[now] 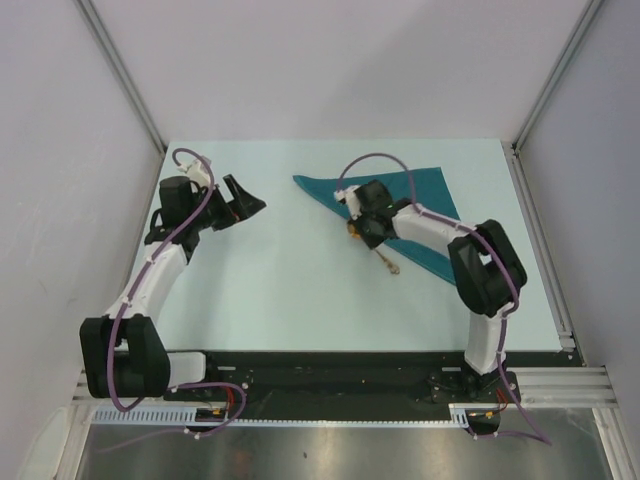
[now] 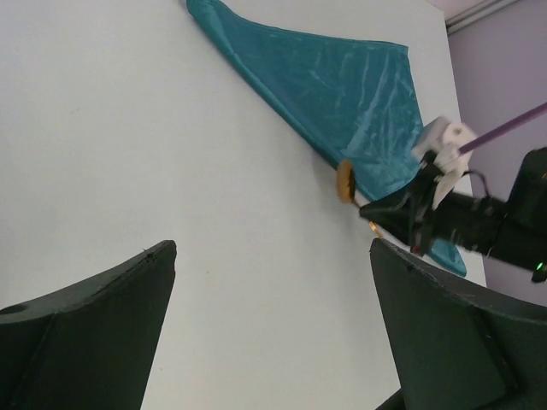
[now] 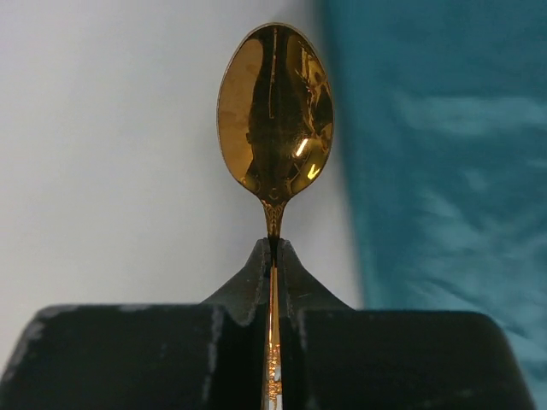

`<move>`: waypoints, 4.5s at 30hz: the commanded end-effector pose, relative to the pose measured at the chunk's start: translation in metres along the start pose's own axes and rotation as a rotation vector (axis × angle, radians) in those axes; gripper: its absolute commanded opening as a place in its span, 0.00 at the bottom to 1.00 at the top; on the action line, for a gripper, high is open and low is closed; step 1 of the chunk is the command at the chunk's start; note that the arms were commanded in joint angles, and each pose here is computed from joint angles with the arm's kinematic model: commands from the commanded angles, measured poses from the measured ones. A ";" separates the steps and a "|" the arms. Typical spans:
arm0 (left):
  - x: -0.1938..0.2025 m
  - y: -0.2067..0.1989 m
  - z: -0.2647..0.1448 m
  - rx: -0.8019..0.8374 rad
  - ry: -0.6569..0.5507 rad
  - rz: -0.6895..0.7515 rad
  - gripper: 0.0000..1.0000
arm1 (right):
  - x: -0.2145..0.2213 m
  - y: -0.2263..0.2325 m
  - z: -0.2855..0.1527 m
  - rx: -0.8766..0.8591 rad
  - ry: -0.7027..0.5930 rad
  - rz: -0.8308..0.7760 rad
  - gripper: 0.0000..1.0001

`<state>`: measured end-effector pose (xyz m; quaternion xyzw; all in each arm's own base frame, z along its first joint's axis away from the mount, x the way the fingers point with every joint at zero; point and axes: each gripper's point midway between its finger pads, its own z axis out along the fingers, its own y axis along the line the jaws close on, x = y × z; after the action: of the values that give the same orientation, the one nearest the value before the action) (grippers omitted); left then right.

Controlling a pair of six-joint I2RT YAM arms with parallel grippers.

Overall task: Fold the napkin, place the utensils inside, and roll it up
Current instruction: Grab a utensil with the right arm, then place the utensil onto the napkin, then fold the napkin

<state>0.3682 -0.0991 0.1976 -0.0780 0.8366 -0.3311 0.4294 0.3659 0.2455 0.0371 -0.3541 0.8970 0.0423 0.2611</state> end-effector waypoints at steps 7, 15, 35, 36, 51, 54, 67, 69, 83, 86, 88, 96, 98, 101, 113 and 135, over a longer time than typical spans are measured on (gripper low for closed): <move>-0.012 -0.007 -0.012 0.050 -0.038 0.044 1.00 | -0.023 -0.108 -0.008 0.076 -0.096 -0.052 0.00; -0.014 -0.003 -0.012 0.052 -0.041 0.037 1.00 | -0.029 -0.119 0.010 0.005 -0.092 -0.081 0.00; -0.010 -0.003 -0.011 0.076 -0.022 0.022 1.00 | -0.019 -0.097 0.033 -0.053 -0.049 -0.174 0.07; -0.009 -0.003 -0.010 0.078 -0.019 0.021 1.00 | -0.019 -0.098 0.033 -0.050 -0.044 -0.173 0.09; -0.009 -0.010 -0.016 0.097 -0.022 0.030 1.00 | -0.060 -0.120 -0.072 0.129 -0.253 0.149 0.46; -0.008 -0.015 -0.018 0.119 -0.018 0.027 1.00 | -0.022 -0.130 -0.095 0.202 -0.246 0.431 0.47; -0.005 -0.020 -0.019 0.150 0.007 0.013 1.00 | 0.189 -0.124 -0.122 0.333 -0.033 1.420 0.49; -0.007 -0.019 -0.019 0.151 0.004 0.012 1.00 | 0.208 -0.124 -0.124 0.324 -0.008 1.516 0.48; -0.012 -0.002 -0.019 0.186 0.015 -0.102 1.00 | 0.276 -0.137 -0.156 0.509 -0.036 1.810 0.49; -0.011 0.001 -0.018 0.182 0.020 -0.107 1.00 | 0.280 -0.141 -0.154 0.515 -0.023 1.809 0.49; -0.011 0.001 -0.018 0.183 0.022 -0.108 1.00 | 0.283 -0.143 -0.152 0.516 -0.012 1.810 0.48; -0.011 0.002 -0.018 0.181 0.020 -0.110 1.00 | 0.297 -0.143 -0.142 0.554 0.009 1.816 0.48; -0.011 0.002 -0.018 0.181 0.020 -0.110 1.00 | 0.299 -0.145 -0.139 0.564 0.010 1.812 0.48; -0.010 0.002 -0.018 0.183 0.020 -0.111 1.00 | 0.302 -0.149 -0.138 0.577 0.011 1.808 0.48; -0.012 0.004 -0.019 0.178 0.013 -0.116 1.00 | 0.307 -0.155 -0.128 0.577 0.014 1.819 0.43; -0.013 0.005 -0.021 0.186 0.008 -0.133 1.00 | 0.259 -0.168 -0.151 0.603 -0.070 1.612 0.00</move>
<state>0.3616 -0.0807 0.2077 -0.0970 0.8041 -0.4271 0.4021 0.2253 -0.0813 0.0226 0.5146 0.8318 0.0024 0.2080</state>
